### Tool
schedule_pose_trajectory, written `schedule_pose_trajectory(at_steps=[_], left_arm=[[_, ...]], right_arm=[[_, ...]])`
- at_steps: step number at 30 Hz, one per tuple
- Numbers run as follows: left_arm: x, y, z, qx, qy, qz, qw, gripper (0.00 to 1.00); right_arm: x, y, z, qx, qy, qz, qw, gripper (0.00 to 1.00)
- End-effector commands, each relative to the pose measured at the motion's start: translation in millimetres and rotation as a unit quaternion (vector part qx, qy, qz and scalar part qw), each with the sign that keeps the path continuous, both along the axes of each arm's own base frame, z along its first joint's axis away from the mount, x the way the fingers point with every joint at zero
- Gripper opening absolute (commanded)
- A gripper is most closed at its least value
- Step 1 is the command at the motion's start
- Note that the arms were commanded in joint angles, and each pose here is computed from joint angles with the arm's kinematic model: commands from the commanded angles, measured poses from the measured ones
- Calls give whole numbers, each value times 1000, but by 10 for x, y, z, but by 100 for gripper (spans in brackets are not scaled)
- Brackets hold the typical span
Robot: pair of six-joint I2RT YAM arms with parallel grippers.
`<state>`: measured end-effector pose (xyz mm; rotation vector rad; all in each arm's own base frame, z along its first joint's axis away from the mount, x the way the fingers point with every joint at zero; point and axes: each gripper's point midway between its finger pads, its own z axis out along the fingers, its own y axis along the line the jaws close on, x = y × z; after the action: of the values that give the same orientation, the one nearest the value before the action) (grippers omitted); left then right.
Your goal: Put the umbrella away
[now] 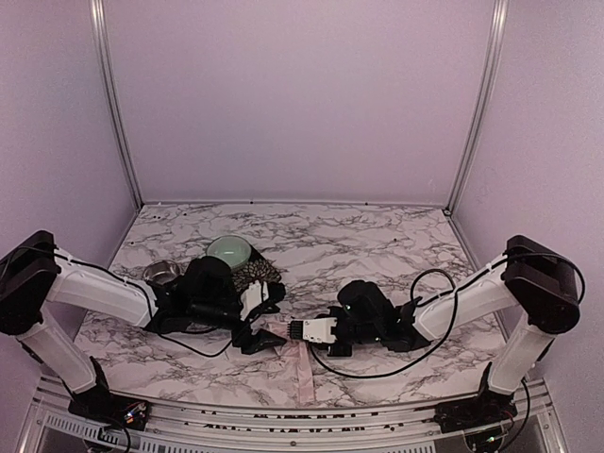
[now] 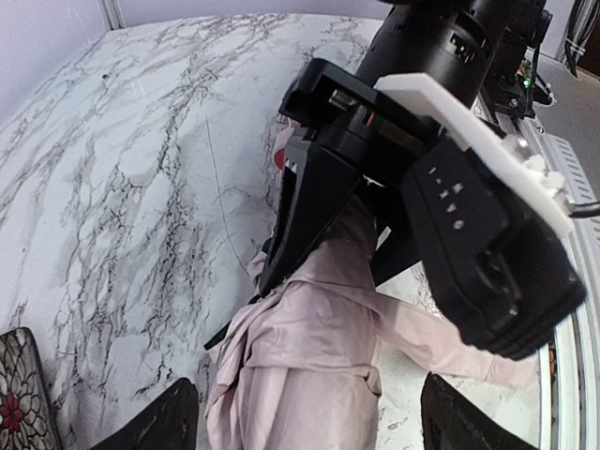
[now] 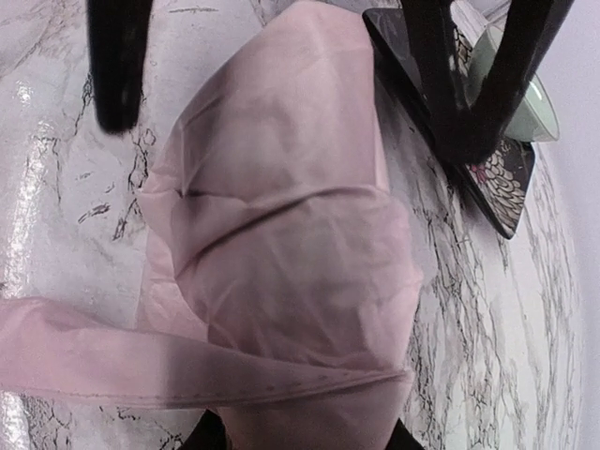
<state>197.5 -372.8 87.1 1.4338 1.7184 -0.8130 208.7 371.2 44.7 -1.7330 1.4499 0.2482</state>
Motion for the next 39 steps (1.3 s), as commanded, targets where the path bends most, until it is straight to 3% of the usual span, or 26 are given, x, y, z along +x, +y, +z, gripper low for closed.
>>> schedule_pose_trajectory(at_steps=[1,5,7,13,20,23,27,31,36,39], left_arm=[[81,105,379,-63,-46,43,996,83],[84,260,576,-104,-28,102,989,79],[14,301,593,-117,-13,135,984,72],[-137,390,816,-160,-59,249,953,48],[-26,481,871,-163,-96,359,914,59],[15,410,830,-156,-107,365,912,69],[115,246,920,-152,-148,369,905,74],[258,9,1054,-155,-191,383,890,76],[333,-276,1041,-169,-189,381,889,76],[448,-261,994,-167,-188,405,879,68]], right_arm=[[154,26,296,41,-32,-37,998,0],[252,-7,459,67,-45,-67,994,0],[304,-10,582,81,-52,-83,992,0],[472,6,775,88,-40,-126,987,0],[752,-106,830,78,3,-259,963,0],[801,-121,867,75,25,-296,952,0],[860,-142,913,76,42,-338,937,0],[898,-119,1027,84,49,-363,927,0],[890,-71,1103,100,61,-367,923,0],[846,-28,1163,106,64,-360,925,0]])
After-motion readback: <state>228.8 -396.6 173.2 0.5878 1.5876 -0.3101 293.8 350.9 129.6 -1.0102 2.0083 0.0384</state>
